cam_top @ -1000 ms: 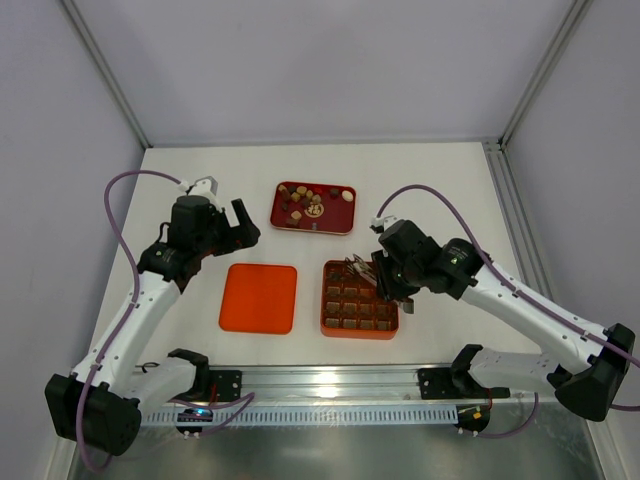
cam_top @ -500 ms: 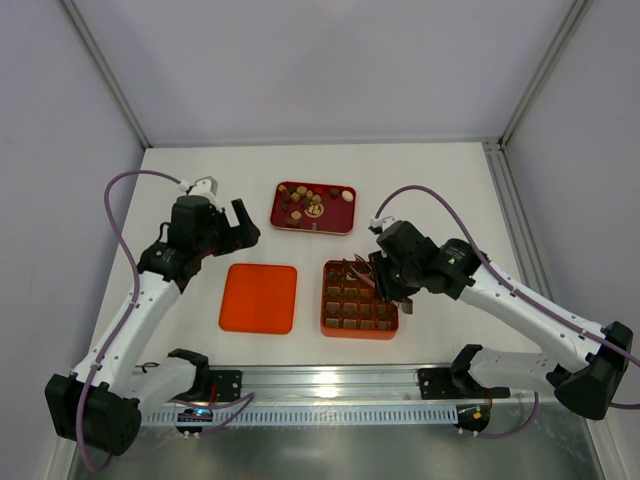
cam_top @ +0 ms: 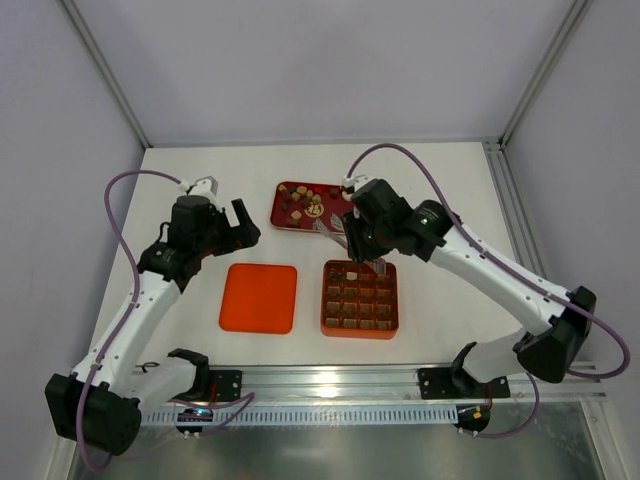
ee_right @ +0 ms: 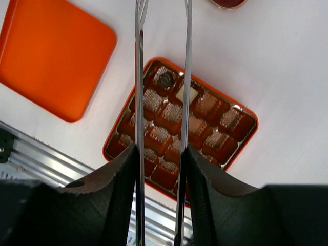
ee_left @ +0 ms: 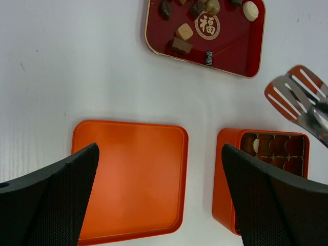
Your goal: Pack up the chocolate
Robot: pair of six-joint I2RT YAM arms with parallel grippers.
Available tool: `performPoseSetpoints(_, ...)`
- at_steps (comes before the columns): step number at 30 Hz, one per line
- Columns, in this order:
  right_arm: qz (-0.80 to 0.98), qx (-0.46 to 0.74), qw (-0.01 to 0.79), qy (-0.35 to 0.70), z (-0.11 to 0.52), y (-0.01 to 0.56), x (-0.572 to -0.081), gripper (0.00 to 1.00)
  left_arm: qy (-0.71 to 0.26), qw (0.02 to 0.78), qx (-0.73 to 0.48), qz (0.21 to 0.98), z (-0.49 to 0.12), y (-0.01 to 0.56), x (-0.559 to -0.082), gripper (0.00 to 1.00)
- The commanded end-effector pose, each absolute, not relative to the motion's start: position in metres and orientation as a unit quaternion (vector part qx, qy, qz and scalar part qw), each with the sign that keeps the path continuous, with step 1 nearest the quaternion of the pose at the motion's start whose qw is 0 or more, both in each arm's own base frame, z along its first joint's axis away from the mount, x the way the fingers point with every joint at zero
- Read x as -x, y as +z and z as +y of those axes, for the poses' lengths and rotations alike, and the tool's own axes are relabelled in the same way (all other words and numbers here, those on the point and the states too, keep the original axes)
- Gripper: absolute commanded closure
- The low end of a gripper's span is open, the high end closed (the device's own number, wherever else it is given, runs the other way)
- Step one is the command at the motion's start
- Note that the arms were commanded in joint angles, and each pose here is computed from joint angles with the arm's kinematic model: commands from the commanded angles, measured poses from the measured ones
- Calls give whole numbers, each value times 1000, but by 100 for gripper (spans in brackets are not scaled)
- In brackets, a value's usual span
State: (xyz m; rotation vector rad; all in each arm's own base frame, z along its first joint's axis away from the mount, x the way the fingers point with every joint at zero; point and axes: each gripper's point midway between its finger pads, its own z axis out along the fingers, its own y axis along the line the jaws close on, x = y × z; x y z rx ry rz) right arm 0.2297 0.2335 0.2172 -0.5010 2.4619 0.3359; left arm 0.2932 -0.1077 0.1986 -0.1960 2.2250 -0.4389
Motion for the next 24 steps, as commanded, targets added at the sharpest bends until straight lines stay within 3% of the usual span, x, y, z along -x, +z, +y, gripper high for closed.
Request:
performPoseSetpoints(1, 903, 200, 354, 141, 264, 245, -281, 57, -177, 424, 70, 886, -109, 199, -295, 0)
performPoseSetpoints(9, 915, 217, 317, 122, 310, 209, -358, 57, -176, 426, 71, 885, -108, 200, -295, 0)
performPoseSetpoints(24, 916, 253, 278, 141, 340, 178, -350, 58, -178, 425, 69, 885, -109, 200, -295, 0)
